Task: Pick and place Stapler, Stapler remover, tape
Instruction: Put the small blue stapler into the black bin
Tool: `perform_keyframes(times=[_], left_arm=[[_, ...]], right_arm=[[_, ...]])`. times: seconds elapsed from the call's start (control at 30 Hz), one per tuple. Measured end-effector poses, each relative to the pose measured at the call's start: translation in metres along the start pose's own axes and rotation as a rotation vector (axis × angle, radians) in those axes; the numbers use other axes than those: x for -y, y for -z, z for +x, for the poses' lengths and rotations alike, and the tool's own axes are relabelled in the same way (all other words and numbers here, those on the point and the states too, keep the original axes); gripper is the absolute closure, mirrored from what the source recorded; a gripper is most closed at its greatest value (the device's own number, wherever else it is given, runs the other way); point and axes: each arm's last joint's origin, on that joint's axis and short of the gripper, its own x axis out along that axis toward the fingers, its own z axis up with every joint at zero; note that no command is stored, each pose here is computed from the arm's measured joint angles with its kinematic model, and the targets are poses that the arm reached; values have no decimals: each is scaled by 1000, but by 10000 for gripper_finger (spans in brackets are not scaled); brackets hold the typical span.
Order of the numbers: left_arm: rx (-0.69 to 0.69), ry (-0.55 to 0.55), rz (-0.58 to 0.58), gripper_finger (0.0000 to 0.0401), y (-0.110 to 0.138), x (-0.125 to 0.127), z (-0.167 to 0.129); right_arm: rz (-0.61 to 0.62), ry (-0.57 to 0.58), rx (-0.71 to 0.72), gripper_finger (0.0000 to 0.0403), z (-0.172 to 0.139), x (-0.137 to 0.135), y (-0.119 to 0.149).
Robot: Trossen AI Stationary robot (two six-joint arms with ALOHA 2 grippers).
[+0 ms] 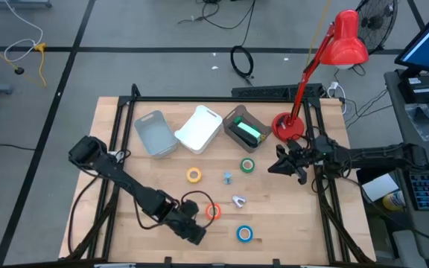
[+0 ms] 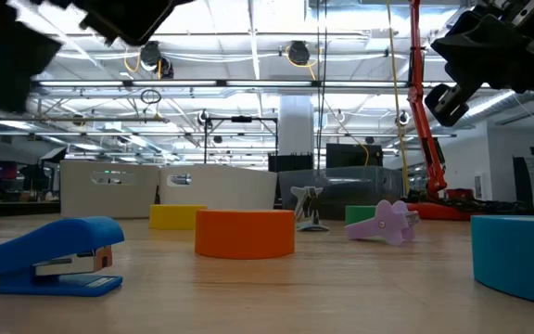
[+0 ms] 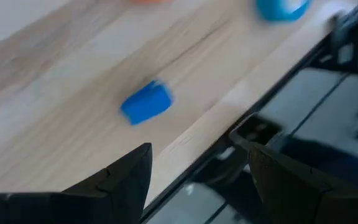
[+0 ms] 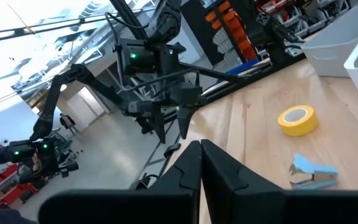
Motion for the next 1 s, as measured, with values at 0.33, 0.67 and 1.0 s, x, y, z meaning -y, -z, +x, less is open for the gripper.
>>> perform_keyframes(times=[0.33, 0.67, 1.0], left_arm=[[-25, -168, 141, 133, 3, -16, -1], [96, -173, 804, 133, -1, -12, -1], [145, -117, 1061, 133, 17, -5, 0]], right_arm=[[1, 13, -16, 402, 0, 1, 2], [18, 50, -15, 402, 0, 3, 3], [25, 80, -3, 401, 0, 5, 3]])
